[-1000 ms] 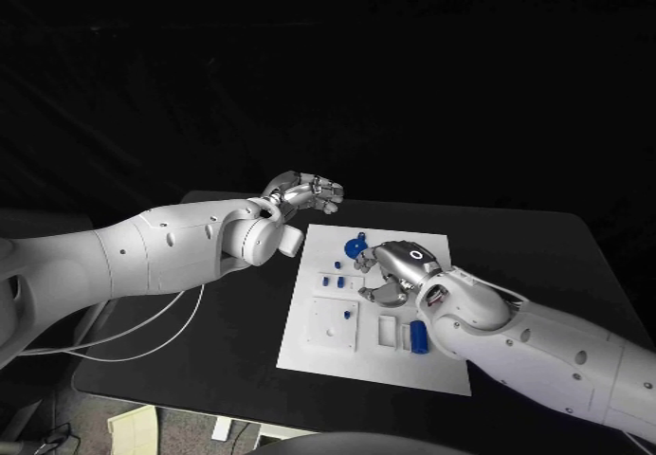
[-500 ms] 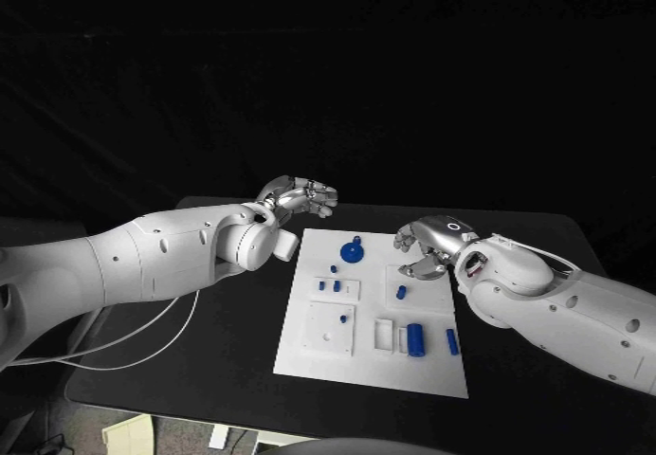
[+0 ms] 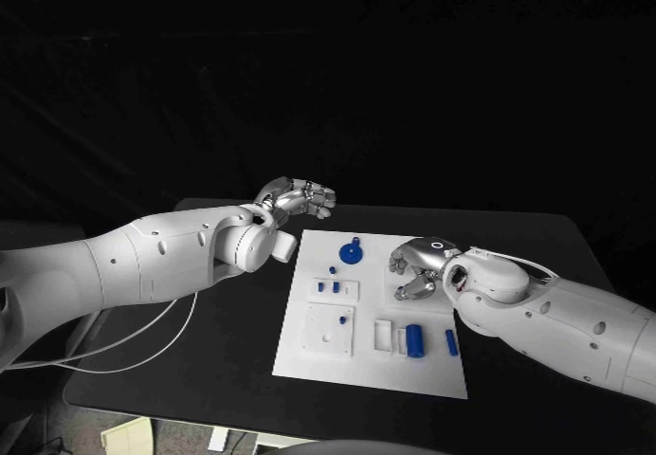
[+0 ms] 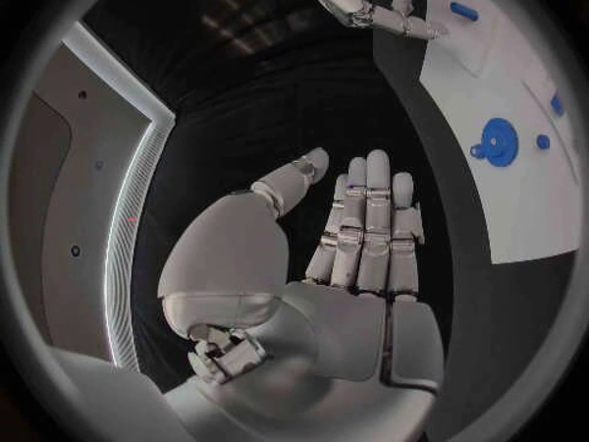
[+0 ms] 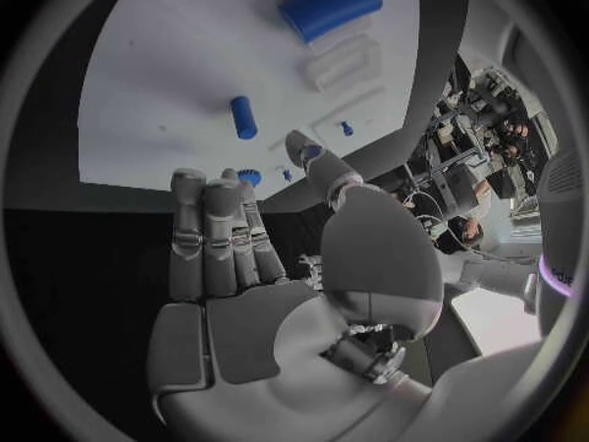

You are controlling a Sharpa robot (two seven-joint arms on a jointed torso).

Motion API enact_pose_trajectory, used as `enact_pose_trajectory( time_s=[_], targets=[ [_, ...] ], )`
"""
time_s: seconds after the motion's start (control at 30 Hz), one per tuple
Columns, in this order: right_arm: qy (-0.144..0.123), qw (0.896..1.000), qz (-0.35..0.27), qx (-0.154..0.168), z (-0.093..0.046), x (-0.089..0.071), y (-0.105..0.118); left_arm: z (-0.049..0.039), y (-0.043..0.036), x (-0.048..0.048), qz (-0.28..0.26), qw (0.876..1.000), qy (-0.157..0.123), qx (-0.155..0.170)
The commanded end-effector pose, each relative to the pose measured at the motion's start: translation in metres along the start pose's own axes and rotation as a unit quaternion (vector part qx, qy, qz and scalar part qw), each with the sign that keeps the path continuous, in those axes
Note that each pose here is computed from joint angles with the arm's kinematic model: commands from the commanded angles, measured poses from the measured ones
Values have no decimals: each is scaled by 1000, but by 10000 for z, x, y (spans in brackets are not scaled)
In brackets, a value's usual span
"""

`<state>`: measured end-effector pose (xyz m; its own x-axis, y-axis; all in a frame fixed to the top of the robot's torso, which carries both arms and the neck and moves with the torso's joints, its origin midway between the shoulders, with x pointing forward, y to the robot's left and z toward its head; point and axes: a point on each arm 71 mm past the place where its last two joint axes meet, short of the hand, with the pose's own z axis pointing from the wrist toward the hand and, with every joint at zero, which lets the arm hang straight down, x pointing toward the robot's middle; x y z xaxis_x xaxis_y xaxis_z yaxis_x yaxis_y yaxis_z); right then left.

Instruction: Assemble the parts on the task board

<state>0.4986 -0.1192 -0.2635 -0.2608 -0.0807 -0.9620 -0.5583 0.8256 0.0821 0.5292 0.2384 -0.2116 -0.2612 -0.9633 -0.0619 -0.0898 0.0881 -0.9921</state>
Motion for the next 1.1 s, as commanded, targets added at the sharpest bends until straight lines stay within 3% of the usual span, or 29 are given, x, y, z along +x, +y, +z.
enact_pose_trajectory(
  time_s=[0.03,1.1],
  targets=[
    [35,999,-13,2,0,69,0,5,-20,6,-3,1000,1,5],
    [29,999,-31,4,62,295,29,8,-18,7,-3,1000,1,5]
  ],
)
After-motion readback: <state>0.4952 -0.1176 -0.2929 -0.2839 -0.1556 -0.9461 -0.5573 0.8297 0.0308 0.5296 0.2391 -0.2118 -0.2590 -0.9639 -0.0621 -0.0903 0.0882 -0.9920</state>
